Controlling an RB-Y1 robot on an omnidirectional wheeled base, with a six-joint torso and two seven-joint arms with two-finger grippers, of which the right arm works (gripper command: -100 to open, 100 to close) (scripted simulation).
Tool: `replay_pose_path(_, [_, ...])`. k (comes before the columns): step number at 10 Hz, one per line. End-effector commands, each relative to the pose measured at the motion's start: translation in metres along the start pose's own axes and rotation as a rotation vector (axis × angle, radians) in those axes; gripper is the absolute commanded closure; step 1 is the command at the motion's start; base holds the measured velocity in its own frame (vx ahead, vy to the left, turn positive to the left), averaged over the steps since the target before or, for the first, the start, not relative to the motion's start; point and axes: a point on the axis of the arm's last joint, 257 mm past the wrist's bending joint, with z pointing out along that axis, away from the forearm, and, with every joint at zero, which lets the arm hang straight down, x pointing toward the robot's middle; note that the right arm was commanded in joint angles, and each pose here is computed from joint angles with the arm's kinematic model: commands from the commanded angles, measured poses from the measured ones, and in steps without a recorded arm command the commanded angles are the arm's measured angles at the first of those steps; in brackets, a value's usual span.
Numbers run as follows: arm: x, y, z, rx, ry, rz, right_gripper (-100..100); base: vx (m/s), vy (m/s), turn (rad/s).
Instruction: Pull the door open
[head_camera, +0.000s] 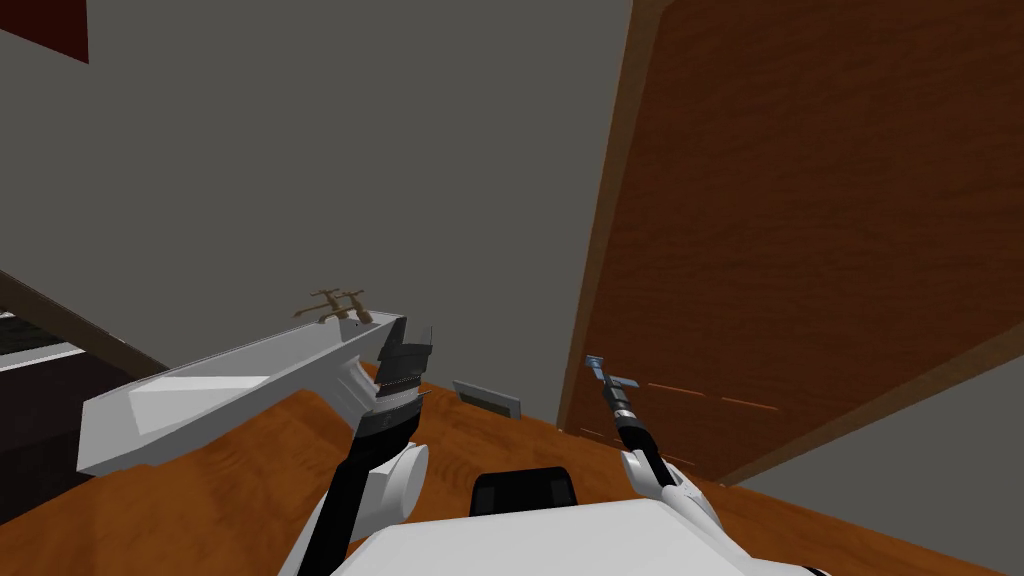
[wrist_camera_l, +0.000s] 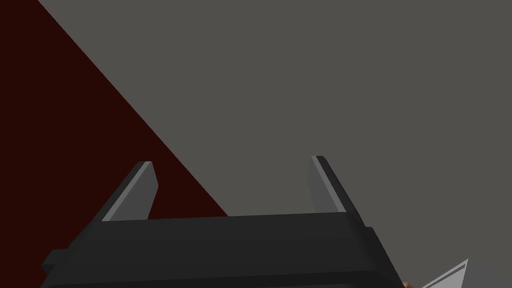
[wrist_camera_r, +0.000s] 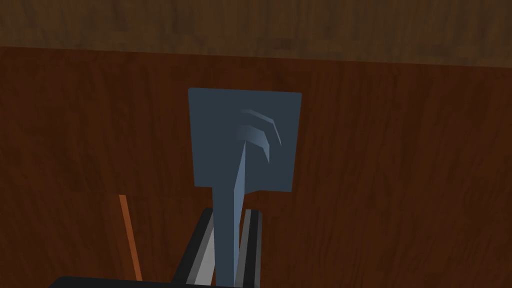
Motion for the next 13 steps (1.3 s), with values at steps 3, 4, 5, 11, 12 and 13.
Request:
replay_pose_path(3, [0.0, -0.001, -0.0005, 0.001, 0.0, 0.0, 100, -0.004, 0.0, 0.001])
replay_pose_path(4, [0.001, -0.001, -0.0023, 0.003, 0.018, -0.001, 100, -0.113, -0.024, 0.096])
replay_pose_path(5, [0.002, -0.001, -0.0028, 0.002, 0.023, -0.001, 100, -0.196, -0.056, 0.109])
replay_pose_path(11, [0.008, 0.0, -0.012, 0.003, 0.111, -0.001, 100, -0.215, -0.049, 0.12])
replay_pose_path(12, [0.009, 0.0, -0.0131, 0.003, 0.12, 0.0, 100, -0.24, -0.075, 0.11])
replay_pose_path(13, [0.011, -0.001, -0.0123, 0.005, 0.117, 0.002, 100, -0.108, -0.021, 0.039])
